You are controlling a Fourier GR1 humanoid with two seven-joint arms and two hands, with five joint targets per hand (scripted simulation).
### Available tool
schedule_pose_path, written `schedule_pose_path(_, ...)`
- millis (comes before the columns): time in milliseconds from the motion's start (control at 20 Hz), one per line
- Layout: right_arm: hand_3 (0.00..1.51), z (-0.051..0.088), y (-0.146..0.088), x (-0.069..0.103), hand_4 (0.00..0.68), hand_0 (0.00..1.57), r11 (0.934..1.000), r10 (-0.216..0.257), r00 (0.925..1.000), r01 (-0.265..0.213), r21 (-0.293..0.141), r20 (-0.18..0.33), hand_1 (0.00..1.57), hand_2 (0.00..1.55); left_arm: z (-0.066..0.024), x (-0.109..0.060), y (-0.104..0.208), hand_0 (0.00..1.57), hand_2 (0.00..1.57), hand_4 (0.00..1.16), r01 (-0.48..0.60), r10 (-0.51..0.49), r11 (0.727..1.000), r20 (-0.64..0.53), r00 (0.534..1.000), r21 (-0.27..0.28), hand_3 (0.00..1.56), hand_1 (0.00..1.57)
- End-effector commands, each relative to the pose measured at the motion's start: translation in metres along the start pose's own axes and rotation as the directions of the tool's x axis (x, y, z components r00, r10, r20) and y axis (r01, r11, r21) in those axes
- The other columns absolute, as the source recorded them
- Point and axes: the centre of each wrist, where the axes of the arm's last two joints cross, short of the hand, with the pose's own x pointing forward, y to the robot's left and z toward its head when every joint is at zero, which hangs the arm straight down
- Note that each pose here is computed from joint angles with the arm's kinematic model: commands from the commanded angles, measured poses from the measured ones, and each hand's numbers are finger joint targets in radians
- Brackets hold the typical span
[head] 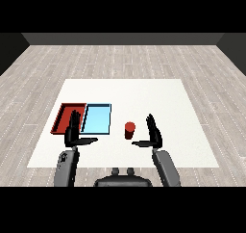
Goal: Pick the red can and put it in the red box
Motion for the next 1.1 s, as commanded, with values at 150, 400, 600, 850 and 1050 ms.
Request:
schedule_pose_path(150,0.0,-0.009,0.024,-0.006,0.0,0.0,0.9987,-0.051,0.9976,0.05,-0.013,-0.048,0.0,0.0,0.0008,-0.001,-0.013,0.0,0.0,0.0,-0.02,0.02,1.0,0.001,1.0,-0.006,0.0,0.0)
schedule_pose_path(400,0.0,-0.014,0.02,-0.023,0.0,0.0,0.9969,-0.074,0.9966,0.073,-0.03,-0.036,0.0,0.0,0.0055,0.002,0.004,0.0,0.0,0.0,-0.021,0.021,1.0,0.01,1.0,-0.002,0.0,0.0)
schedule_pose_path(600,0.0,-0.011,0.03,-0.049,0.0,0.0,0.9961,-0.088,0.9952,0.088,-0.009,-0.042,0.0,0.0,0.0001,-0.003,0.0,0.0,0.0,0.0,-0.045,0.045,0.999,-0.011,0.999,0.003,0.0,0.0)
schedule_pose_path(850,0.0,0.001,0.04,-0.041,0.0,0.0,0.9927,-0.12,0.9919,0.12,-0.016,-0.039,0.0,0.0,0.011,0.018,0.002,0.0,0.0,0.0,-0.008,0.007,1.0,0.012,1.0,0.019,0.0,0.0)
schedule_pose_path(1050,0.0,-0.008,0.032,-0.049,0.0,0.0,0.9925,-0.122,0.9902,0.121,-0.017,-0.068,0.0,0.0,0.0063,-0.011,0.005,0.0,0.0,0.0,-0.016,0.016,1.0,0.009,1.0,0.001,0.0,0.0)
